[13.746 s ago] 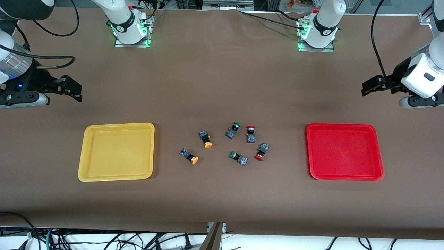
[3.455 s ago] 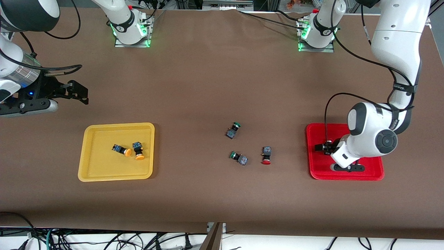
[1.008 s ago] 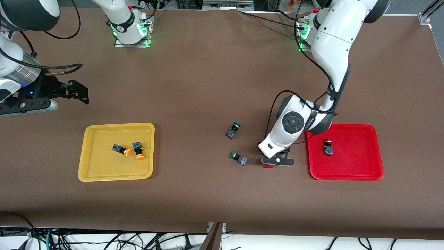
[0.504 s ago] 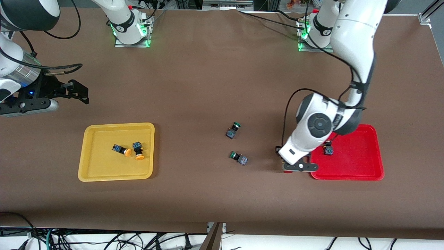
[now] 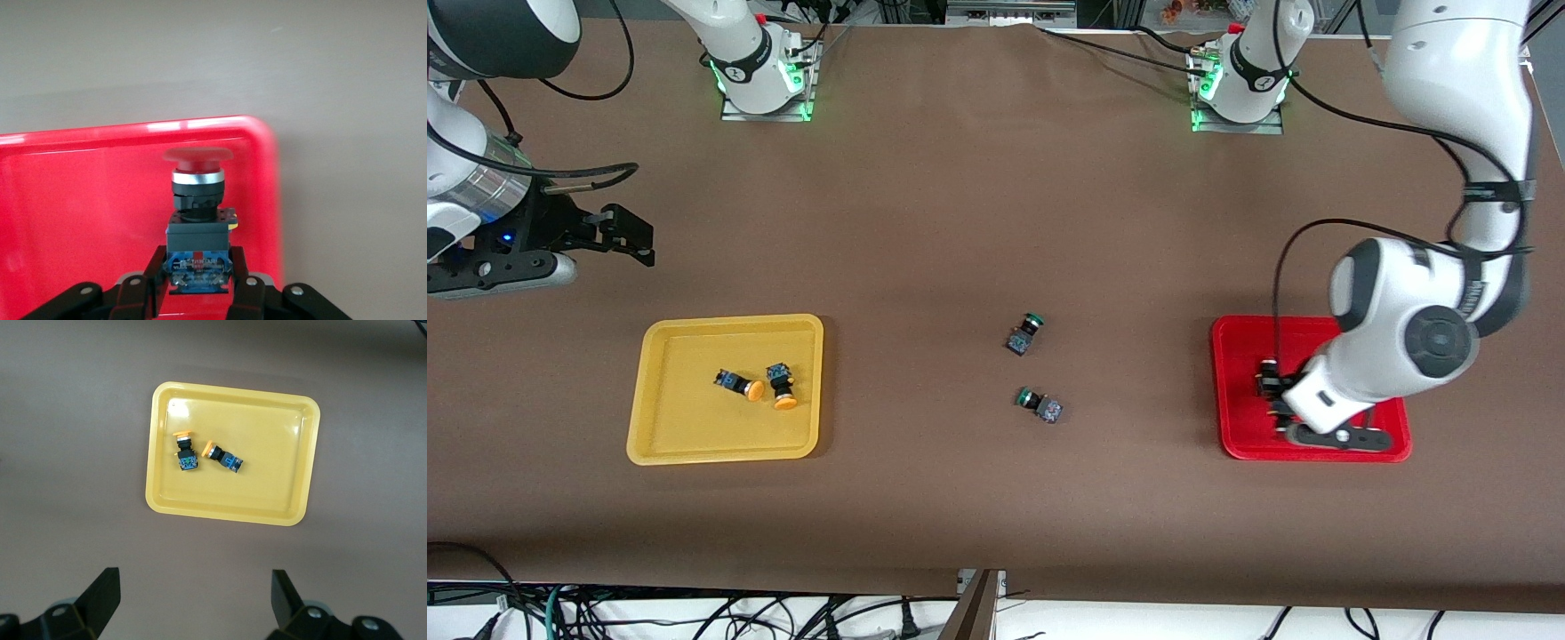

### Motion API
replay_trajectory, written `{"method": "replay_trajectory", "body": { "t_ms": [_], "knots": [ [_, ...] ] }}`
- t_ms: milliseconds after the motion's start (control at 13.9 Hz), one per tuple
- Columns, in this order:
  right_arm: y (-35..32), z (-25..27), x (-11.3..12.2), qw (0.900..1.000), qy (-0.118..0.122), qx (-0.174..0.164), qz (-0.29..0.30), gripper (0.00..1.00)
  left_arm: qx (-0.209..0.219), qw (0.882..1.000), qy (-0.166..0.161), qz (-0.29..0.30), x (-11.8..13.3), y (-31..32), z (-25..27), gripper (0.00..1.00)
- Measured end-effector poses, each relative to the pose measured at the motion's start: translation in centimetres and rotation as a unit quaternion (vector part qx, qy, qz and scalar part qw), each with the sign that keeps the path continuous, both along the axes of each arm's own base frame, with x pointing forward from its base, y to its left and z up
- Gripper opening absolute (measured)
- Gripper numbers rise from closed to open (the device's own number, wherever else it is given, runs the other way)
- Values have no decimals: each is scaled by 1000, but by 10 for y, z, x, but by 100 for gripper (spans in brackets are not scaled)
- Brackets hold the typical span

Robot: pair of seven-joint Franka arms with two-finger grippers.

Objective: Place red and yellow buttons in trays
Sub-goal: 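Carry the red button into the red tray with the left gripper, then open the left gripper and lift it away from the red tray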

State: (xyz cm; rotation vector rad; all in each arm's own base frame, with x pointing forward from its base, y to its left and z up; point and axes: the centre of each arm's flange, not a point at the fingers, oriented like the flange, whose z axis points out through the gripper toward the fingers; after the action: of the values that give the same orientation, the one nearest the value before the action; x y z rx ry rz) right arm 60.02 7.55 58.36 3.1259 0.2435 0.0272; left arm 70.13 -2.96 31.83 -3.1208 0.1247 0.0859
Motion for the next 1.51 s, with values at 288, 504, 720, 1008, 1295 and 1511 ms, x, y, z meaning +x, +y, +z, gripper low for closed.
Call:
{"method": "replay_trajectory", "body": {
  "t_ms": [288,504,720,1008,1295,1511],
  "knots": [
    [0,0,0,1000,0,0,0,100,-15,1000,23,-13,-12,84,-19,41],
    [0,0,0,1000,0,0,0,100,-25,999,40,-10,-29,119,-45,41],
    [-1,0,0,1000,0,0,-1,100,-26,999,28,-4,-46,134,-81,41],
    [-2,0,0,1000,0,0,-1,100,-37,999,36,4,-60,131,-113,41],
    [-2,0,0,1000,0,0,-1,100,-38,999,31,4,-59,130,-125,41],
    [-2,0,0,1000,0,0,-1,100,-36,999,22,4,-54,131,-116,55]
  ]
}}
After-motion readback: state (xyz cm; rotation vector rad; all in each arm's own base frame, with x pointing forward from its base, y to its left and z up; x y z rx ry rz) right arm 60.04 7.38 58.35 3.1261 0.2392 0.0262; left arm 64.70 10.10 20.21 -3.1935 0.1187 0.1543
